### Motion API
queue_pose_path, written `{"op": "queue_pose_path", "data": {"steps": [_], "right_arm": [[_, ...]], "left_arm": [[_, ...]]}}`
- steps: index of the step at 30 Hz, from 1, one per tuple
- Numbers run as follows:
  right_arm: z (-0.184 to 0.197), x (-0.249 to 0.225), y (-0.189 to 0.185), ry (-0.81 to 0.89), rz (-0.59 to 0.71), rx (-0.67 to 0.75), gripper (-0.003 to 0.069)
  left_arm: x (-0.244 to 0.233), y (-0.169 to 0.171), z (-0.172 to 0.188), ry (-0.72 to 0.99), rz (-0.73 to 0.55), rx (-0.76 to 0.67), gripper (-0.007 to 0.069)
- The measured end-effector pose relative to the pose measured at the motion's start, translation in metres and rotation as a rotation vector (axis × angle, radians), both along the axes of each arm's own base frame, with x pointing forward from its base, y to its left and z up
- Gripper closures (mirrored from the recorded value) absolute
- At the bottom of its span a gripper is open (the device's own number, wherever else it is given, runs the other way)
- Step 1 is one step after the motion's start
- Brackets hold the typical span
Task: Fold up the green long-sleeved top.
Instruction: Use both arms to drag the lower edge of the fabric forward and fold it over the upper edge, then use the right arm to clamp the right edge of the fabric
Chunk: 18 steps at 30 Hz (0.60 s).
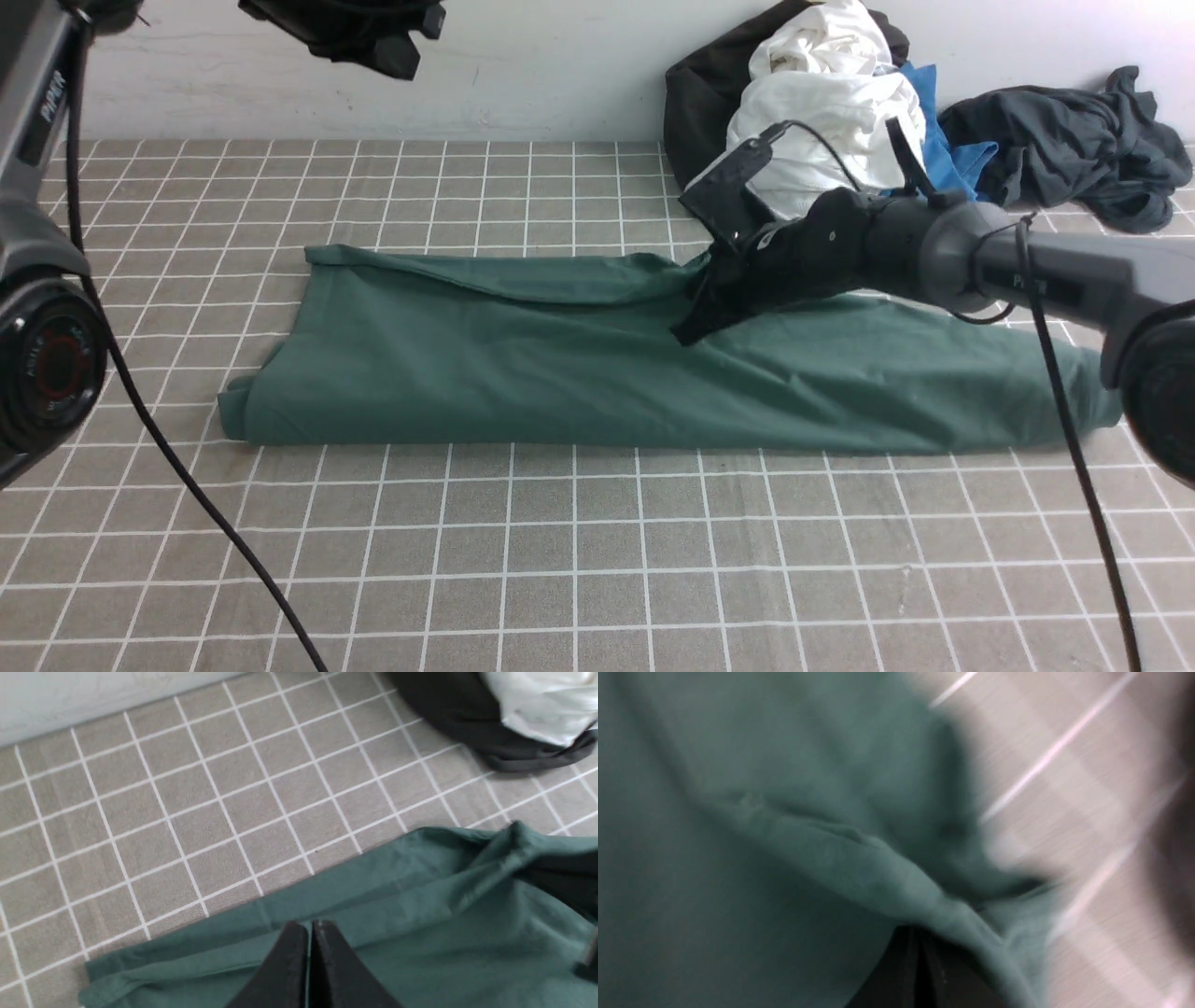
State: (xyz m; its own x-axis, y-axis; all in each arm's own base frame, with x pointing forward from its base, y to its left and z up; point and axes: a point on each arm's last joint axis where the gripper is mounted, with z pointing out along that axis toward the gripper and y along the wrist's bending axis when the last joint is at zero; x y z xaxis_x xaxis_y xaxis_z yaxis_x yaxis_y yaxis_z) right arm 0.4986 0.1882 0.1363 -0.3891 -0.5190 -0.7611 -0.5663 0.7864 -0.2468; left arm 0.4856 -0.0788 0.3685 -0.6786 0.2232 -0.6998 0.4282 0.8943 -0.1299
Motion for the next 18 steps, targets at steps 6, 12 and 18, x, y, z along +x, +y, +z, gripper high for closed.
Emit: {"op": "queue_pose_path", "data": {"steps": [6, 12, 18], "right_arm": [[0.034, 0.033, -0.040, -0.096, -0.205, 0.201, 0.0618], [0.093, 0.014, -0.083, 0.173, -0.175, 0.223, 0.0520], [0.122, -0.022, -0.140, 0.480, -0.378, 0.092, 0.0484]], "left_arm": [[-0.058, 0.009, 0.053, -0.044, -0.012, 0.088, 0.0633], [-0.147, 0.029, 0.075, -0.004, 0.035, 0.199, 0.0633], [-0.245, 0.042, 0.045, -0.060, 0.124, 0.165, 0.0633]]}}
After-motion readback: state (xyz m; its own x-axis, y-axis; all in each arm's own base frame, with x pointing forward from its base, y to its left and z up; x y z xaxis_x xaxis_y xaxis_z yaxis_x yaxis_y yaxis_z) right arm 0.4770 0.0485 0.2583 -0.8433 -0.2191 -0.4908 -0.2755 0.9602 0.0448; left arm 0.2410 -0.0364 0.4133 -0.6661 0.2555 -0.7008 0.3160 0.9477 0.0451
